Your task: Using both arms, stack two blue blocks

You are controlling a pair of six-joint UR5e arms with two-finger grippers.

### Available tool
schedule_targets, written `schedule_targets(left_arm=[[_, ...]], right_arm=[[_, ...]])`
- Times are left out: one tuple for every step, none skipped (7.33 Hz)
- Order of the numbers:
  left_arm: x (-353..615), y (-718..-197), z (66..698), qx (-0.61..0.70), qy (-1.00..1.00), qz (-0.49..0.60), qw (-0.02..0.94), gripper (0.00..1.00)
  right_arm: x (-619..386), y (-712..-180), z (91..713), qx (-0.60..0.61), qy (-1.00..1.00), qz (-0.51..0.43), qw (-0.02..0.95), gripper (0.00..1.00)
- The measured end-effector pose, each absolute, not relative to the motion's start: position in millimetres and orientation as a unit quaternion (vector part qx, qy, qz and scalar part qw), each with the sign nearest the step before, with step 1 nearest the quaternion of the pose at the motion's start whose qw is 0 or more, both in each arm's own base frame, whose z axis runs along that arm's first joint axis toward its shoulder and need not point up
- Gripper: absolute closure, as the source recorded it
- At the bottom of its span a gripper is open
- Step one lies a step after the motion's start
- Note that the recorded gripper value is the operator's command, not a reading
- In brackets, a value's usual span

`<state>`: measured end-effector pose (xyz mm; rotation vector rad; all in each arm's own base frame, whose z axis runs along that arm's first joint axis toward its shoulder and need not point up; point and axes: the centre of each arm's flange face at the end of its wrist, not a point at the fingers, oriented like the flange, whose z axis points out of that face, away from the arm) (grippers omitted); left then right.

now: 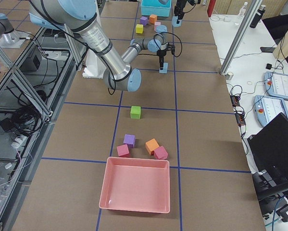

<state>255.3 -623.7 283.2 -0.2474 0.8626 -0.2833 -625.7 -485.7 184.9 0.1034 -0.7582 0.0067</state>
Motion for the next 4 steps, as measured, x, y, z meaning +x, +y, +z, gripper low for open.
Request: schedule_targets(left_arm=[[266.6,-620.7,273.8,-0.121,0.418,-0.135,0.89,0.44],[288.6,-614.3,257.8,-0.123,0.422,-0.129,0.889,0.43],[318.2,-605.1,240.9,-0.123,0.429,-0.115,0.887,0.44],[349.8,-596.9,225.5,-0.117,0.437,-0.096,0.886,0.44]], right_arm=[[-621.7,-490.2,183.3,0.053,-0.371,0.003,0.927,0.0],[-611.4,-499.7,179.4,0.054,-0.376,0.006,0.925,0.0],[-591.3,-516.7,172.6,0.051,-0.387,0.009,0.921,0.0],[-562.5,-541.0,166.5,0.051,-0.399,0.013,0.916,0.0]])
